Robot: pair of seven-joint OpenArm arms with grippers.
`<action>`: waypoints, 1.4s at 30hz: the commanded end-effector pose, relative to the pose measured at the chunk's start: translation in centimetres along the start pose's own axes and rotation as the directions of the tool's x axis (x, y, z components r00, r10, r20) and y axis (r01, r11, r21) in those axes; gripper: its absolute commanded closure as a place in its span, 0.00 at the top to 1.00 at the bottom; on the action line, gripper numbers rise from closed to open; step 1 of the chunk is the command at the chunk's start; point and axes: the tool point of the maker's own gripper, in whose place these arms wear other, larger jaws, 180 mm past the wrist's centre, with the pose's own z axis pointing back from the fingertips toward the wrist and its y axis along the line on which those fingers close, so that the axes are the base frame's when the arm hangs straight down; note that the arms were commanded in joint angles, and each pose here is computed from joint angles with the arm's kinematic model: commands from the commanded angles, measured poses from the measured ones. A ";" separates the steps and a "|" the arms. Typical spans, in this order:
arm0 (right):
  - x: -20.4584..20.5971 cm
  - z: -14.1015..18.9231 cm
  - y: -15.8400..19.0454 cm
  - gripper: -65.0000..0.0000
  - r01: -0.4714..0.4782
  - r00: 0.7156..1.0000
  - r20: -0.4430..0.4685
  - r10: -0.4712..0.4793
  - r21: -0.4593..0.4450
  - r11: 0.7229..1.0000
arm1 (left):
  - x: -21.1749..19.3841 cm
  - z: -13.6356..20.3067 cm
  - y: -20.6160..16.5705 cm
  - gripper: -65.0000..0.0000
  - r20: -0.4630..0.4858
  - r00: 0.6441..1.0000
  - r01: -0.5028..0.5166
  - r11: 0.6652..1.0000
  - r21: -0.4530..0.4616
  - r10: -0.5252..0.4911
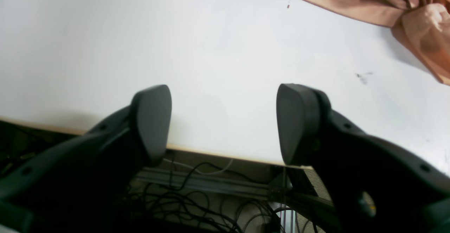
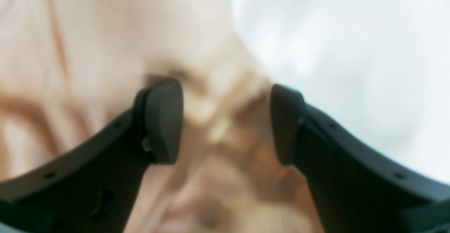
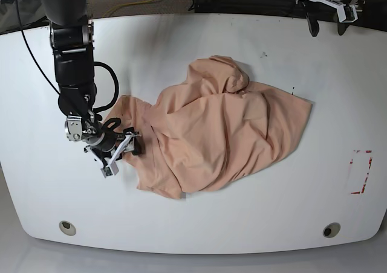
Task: Fold the T-shirt properly
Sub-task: 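Close the right gripper on the T-shirt edge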
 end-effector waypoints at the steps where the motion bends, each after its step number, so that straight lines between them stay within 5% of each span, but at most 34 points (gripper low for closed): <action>1: 4.3 1.7 -1.8 0.58 -0.025 0.995 0.098 0.029 -0.044 0.999 | 1.1 0.0 0.0 0.67 0.039 0.999 0.008 1.000 -0.007 -0.008; 5: 4.5 2.3 -3.0 0.59 -0.004 0.995 0.102 0.011 -0.065 0.998 | 1.6 -0.5 -0.2 0.67 0.057 0.998 0.005 1.000 -0.010 -0.005; 11: 4.1 2.6 -4.2 0.80 -0.044 0.996 0.074 0.051 -0.104 0.994 | 2.4 -1.1 -0.3 0.68 0.086 0.996 0.004 1.000 -0.012 -0.003; 31: 3.0 -0.9 2.4 0.77 0.006 0.998 0.060 -0.007 0.011 1.000 | 6.6 -3.9 -1.0 0.68 0.227 0.974 -0.010 1.000 -0.024 0.015; 42: 2.3 -1.2 2.0 0.77 0.038 0.997 0.067 -0.039 0.011 0.999 | 6.6 -4.9 -0.7 0.68 0.183 0.983 0.033 0.999 -0.040 -0.026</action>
